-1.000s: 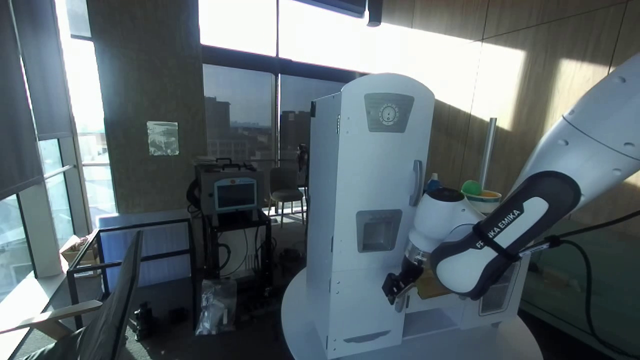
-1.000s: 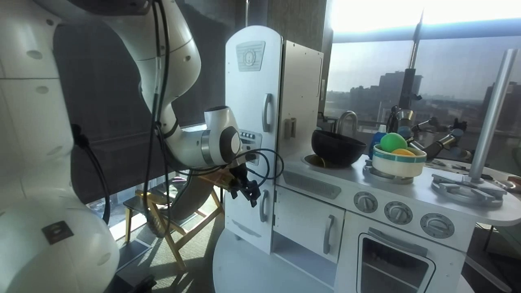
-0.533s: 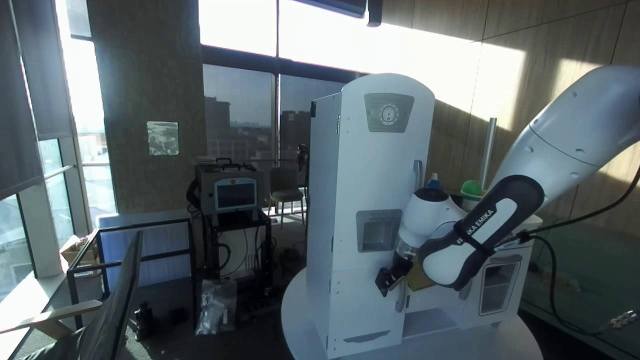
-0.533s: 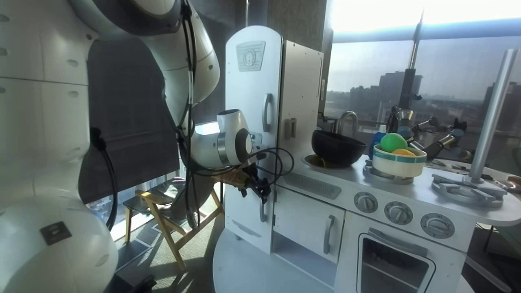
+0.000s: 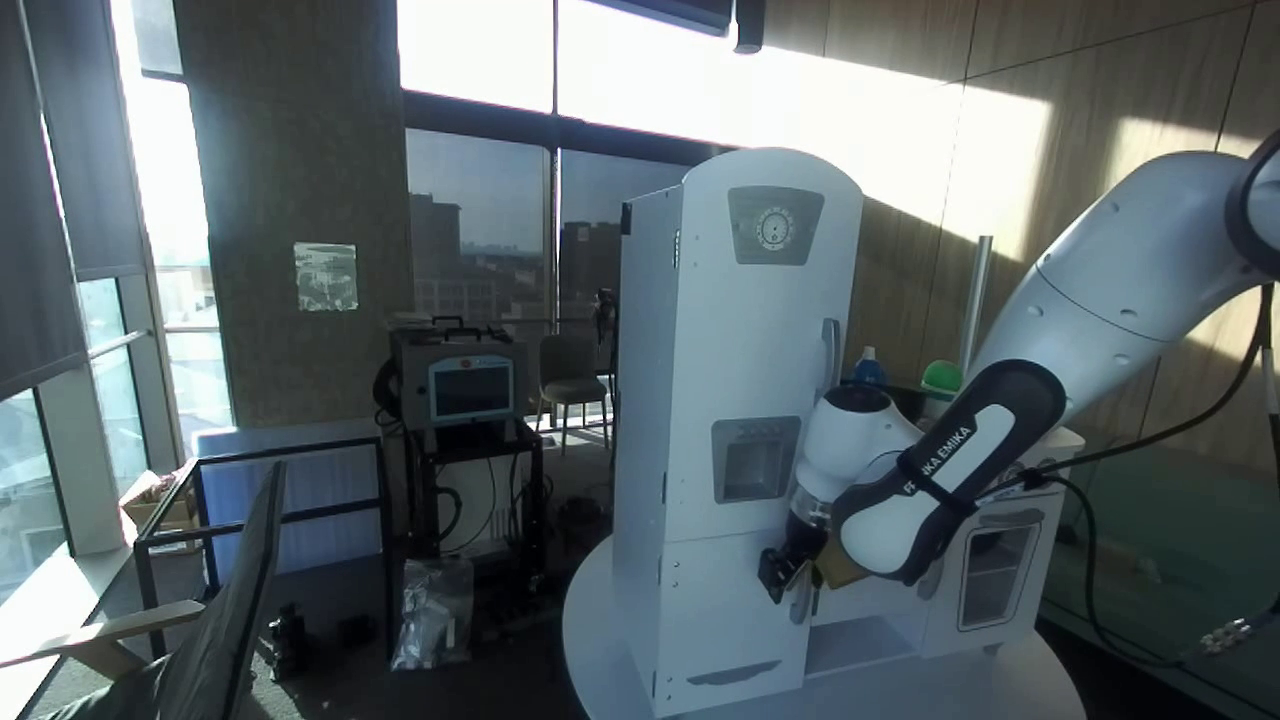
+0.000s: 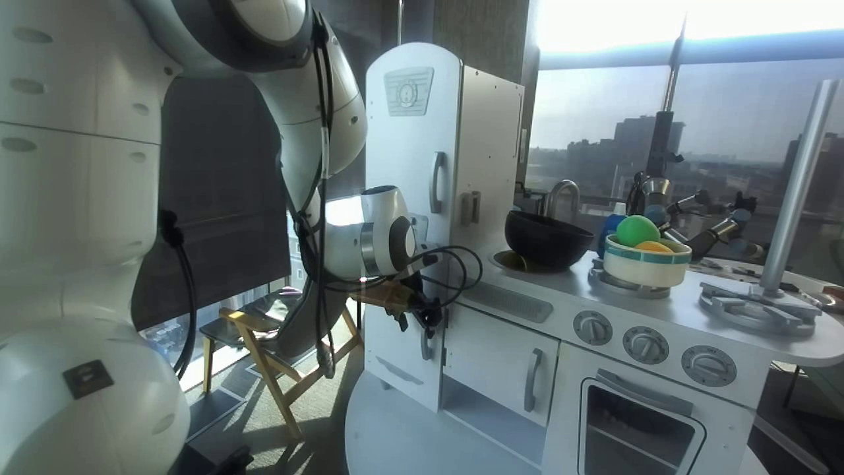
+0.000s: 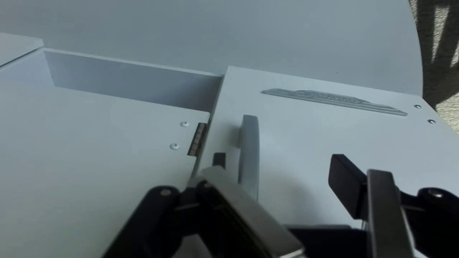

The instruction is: Close the top cupboard then open the bottom cupboard

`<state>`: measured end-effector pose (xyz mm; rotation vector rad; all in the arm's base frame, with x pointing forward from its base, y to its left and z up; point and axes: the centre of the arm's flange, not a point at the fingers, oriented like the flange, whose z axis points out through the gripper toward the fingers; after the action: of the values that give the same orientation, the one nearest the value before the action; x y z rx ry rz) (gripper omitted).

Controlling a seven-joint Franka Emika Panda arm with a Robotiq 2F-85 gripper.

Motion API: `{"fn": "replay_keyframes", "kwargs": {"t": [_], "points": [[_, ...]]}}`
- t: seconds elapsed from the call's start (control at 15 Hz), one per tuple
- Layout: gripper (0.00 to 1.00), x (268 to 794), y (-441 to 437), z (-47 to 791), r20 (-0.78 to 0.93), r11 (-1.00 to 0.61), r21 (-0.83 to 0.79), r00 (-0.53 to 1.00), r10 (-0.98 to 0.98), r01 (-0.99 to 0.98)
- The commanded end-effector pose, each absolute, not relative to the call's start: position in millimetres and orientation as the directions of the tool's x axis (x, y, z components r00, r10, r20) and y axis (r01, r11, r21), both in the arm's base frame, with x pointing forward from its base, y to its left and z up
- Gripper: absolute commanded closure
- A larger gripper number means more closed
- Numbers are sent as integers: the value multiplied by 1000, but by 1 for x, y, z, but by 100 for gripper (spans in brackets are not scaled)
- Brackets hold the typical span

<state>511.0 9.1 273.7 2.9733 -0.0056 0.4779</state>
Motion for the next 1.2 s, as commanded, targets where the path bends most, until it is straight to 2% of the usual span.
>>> {"fn": "replay_keyframes", "kwargs": {"t": [0.0, 0.27, 0.33, 0.4, 0.53, 0.8, 0.87, 1.13], "points": [[55, 509, 7, 293, 337, -983, 179, 936, 102, 43], [85, 496, 7, 306, 362, -956, 279, 912, 193, 91], [90, 493, 5, 309, 375, -952, 289, 904, 206, 97], [92, 490, 6, 310, 385, -952, 292, 899, 207, 94], [87, 484, 8, 307, 391, -960, 271, 902, 182, 76], [88, 467, 15, 308, 378, -968, 243, 913, 154, 62], [58, 463, 16, 309, 380, -970, 238, 914, 144, 53], [28, 452, 22, 314, 390, -974, 221, 911, 131, 45]]}}
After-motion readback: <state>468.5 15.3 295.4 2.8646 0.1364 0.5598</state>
